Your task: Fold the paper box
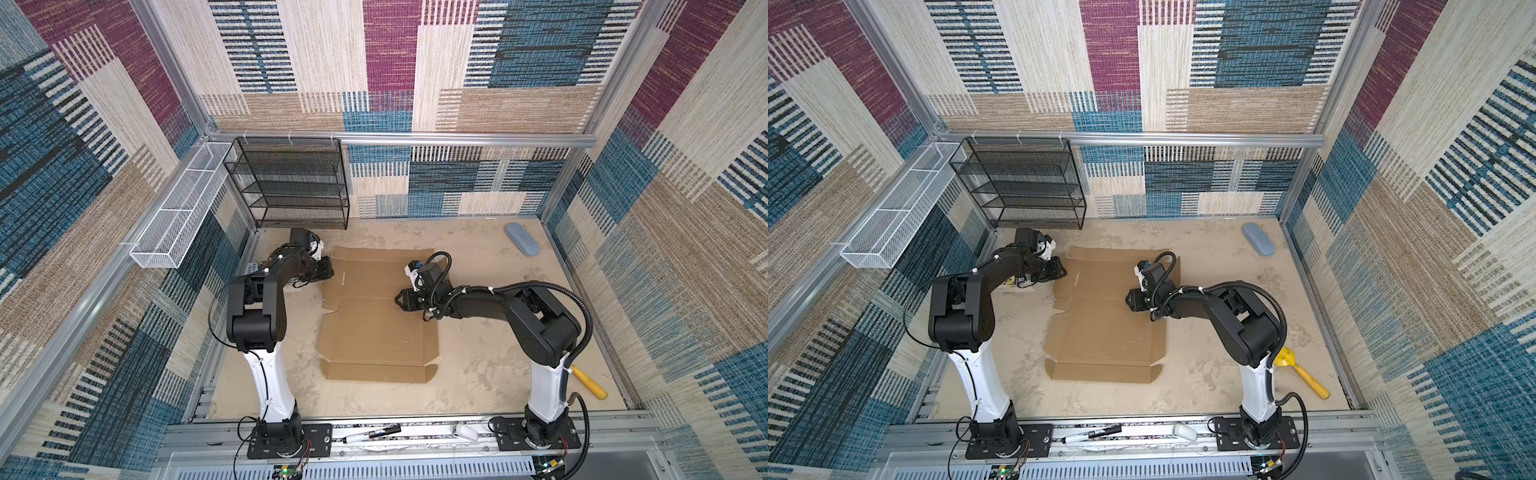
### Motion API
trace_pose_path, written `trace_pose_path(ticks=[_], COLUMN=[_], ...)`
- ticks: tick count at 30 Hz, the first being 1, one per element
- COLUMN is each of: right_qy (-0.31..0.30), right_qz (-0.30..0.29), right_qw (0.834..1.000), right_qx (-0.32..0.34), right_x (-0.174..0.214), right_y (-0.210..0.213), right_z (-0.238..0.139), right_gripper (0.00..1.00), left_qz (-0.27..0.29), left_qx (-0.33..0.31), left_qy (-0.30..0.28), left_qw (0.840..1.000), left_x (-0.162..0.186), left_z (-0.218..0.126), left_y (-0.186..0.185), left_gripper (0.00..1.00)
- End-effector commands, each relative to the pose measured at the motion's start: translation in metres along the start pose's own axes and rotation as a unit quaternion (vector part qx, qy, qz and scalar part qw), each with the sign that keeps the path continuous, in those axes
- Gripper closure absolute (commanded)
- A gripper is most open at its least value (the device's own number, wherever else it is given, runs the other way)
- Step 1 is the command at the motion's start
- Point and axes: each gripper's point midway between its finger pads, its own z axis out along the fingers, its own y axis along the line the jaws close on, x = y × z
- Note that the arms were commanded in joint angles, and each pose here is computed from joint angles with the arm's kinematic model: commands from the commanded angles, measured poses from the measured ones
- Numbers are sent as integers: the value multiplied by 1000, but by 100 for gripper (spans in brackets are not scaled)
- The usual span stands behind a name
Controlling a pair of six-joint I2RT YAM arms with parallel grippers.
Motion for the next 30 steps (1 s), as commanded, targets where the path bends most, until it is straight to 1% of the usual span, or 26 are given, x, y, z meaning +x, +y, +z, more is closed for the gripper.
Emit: trace_pose_path(ticks=[1, 4, 8, 11, 12, 13, 19, 24, 26, 28, 30], right_qy=[92, 88, 81, 73, 68, 64, 30, -17, -38, -55, -68], right_qz=[21, 17, 14, 8, 7, 7, 4, 14, 26, 49, 88], right_qw=[993, 993, 994, 995, 995, 995, 998, 999, 998, 996, 994], right_qx=[73, 70, 67, 67, 71, 72, 63, 47, 45, 40, 23], right_x=[51, 47, 40, 32, 29, 26, -5, -47, -67, -84, -99], right_y=[-34, -32, -29, -27, -27, -28, -16, 3, 10, 16, 23], right_z=[-2, -2, -4, -7, -9, -10, -24, -47, -58, -70, -79], right_gripper=[49, 49, 49, 48, 46, 45, 35, 24, 21, 17, 14], left_qz=[-26, -27, -29, -32, -33, -34, -52, -62, -62, -59, -52], left_qx=[-2, -8, -15, -12, -11, -9, 17, 36, 40, 41, 36], left_qy=[6, 8, 7, 6, 3, -1, -28, -58, -80, -107, -138], left_qw=[1000, 1000, 999, 999, 999, 999, 998, 996, 994, 992, 988], left_x=[2, 2, 3, 4, 2, 1, 4, 13, 16, 18, 20], left_z=[1, 1, 0, -1, -3, -4, -14, -21, -27, -34, -41], left_y=[1, 3, 6, 4, 3, 2, -11, -28, -36, -43, -51], left_gripper=[75, 78, 89, 92, 97, 100, 100, 100, 100, 100, 100])
